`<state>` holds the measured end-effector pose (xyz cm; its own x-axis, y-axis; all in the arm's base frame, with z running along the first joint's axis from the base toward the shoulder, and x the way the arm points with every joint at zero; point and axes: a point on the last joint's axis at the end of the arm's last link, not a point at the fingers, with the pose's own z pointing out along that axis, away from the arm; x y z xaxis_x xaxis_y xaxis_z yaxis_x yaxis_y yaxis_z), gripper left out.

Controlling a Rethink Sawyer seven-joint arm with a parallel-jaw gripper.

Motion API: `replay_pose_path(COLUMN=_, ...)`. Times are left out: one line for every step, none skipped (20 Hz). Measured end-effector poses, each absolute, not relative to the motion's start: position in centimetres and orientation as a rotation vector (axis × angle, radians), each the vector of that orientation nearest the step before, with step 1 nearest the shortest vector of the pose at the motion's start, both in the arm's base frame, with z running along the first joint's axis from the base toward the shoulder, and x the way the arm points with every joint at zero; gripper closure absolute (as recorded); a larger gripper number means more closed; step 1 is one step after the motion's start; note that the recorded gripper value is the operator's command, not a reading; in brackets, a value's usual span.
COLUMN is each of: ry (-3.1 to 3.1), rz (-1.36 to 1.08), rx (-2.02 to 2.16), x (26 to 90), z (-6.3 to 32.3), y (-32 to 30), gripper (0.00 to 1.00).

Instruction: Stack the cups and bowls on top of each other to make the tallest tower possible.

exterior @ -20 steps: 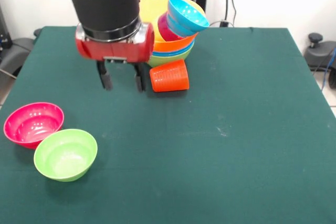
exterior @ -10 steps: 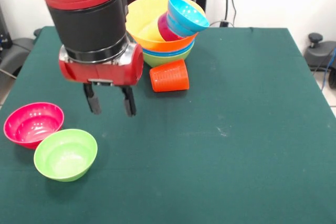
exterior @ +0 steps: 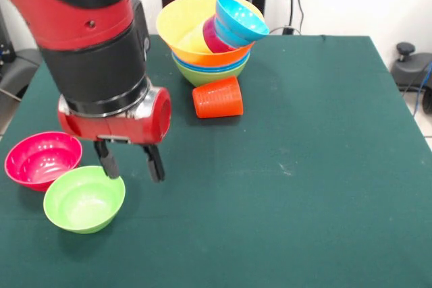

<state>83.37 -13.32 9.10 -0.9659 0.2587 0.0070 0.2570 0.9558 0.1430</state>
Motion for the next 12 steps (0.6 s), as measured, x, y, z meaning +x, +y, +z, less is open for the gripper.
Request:
replay_pose_path(ry=3.095, rz=0.233, rx=0.420, x=83.9, z=8.6, y=-13.4, gripper=0.00)
replay_pose_path(ry=3.095, rz=0.238, rx=0.427, x=84.2, z=8.2, y=-13.5, gripper=0.00)
replay_pose_path(ry=3.095, rz=0.240, rx=0.431, x=84.4, z=7.9, y=-13.4, gripper=0.00)
replay_pose_path(ry=3.095, rz=0.243, rx=0.435, x=84.6, z=7.6, y=-13.4, gripper=0.00)
replay_pose_path(ry=3.095, rz=0.243, rx=0.436, x=84.6, z=7.4, y=-13.3, gripper=0.00)
replay_pose_path(ry=3.095, rz=0.243, rx=0.436, x=84.7, z=7.1, y=-13.2, gripper=0.00)
replay_pose_path(ry=3.097, rz=0.244, rx=0.435, x=84.7, z=7.0, y=-13.1, gripper=0.00)
replay_pose_path(ry=3.099, rz=0.245, rx=0.434, x=84.7, z=6.9, y=-13.0, gripper=0.00)
replay_pose_path(ry=3.100, rz=0.246, rx=0.433, x=84.6, z=6.8, y=-13.0, gripper=0.00)
replay_pose_path(ry=3.102, rz=0.247, rx=0.432, x=84.6, z=6.8, y=-12.9, gripper=0.00)
replay_pose_path(ry=3.103, rz=0.247, rx=0.431, x=84.5, z=6.8, y=-12.9, gripper=0.00)
replay_pose_path(ry=3.104, rz=0.246, rx=0.428, x=84.4, z=6.8, y=-12.8, gripper=0.00)
